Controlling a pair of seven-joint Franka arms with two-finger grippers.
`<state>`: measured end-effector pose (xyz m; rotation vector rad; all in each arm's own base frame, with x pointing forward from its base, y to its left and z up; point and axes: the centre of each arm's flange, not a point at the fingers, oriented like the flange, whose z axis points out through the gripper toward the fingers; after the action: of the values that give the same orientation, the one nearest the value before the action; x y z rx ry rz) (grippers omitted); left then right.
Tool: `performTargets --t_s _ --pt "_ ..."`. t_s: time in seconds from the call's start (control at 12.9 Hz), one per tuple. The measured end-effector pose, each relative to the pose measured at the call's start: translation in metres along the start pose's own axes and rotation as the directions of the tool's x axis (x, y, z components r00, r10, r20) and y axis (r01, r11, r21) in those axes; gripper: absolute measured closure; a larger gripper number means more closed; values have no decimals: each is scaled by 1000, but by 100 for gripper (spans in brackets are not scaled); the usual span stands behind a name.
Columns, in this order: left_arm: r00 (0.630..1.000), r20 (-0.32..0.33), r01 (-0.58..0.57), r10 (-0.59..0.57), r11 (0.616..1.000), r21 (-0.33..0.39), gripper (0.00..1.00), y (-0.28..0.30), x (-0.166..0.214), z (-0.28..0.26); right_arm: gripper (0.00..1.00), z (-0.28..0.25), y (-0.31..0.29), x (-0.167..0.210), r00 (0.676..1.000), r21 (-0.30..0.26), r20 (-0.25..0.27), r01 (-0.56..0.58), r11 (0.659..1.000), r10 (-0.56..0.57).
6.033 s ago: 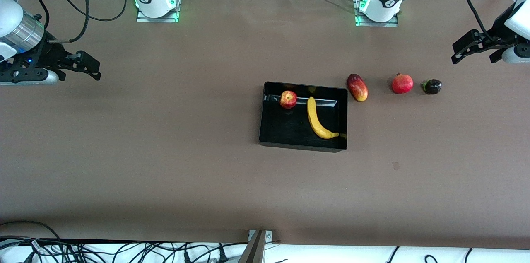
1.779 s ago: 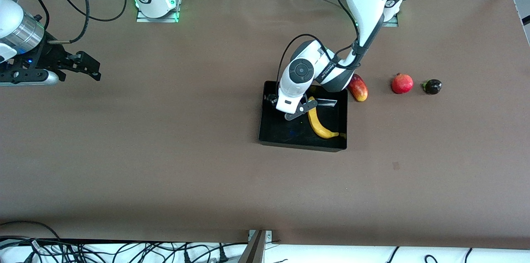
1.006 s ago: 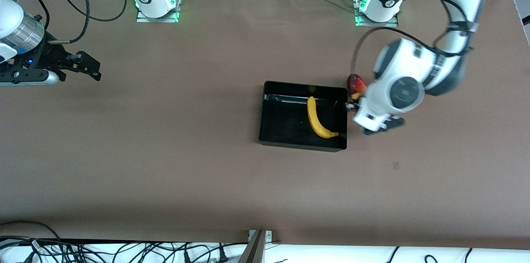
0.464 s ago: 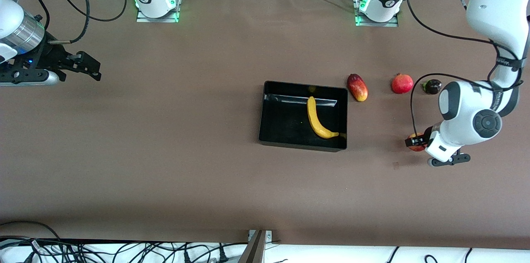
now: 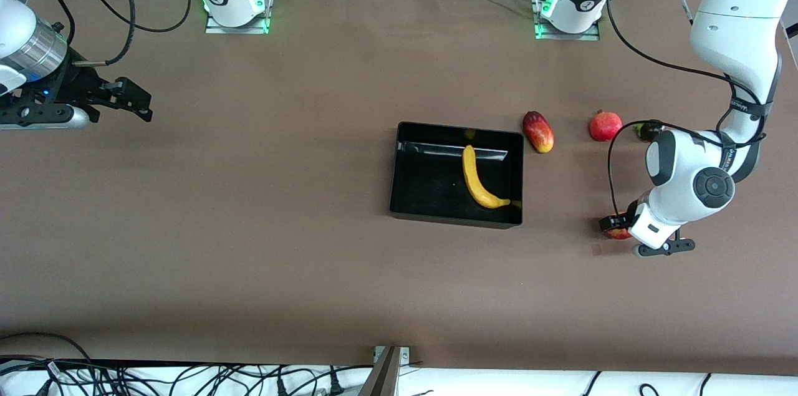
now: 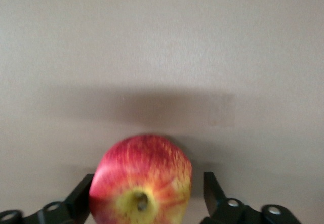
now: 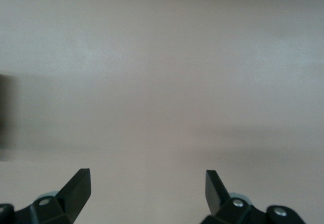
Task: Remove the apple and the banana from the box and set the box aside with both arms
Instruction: 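Lift the apple out and carry it beside the box, then release the apple on the table and return to the box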
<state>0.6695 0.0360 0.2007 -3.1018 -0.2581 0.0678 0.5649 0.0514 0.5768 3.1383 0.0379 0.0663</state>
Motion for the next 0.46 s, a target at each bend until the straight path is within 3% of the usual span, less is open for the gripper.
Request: performTargets --t_s 0.15,0.31,0.46 --pt "996 69 54 -56 998 18 0 26 -6 -49 0 0 0 0 1000 0 0 0 1000 0" --pt "983 61 173 -171 984 -28 0 91 -24 -125 0 0 0 0 1000 0 0 0 1000 0" --pt "964 57 264 -261 963 -56 0 171 -59 -169 0 0 0 0 1000 0 0 0 1000 0"
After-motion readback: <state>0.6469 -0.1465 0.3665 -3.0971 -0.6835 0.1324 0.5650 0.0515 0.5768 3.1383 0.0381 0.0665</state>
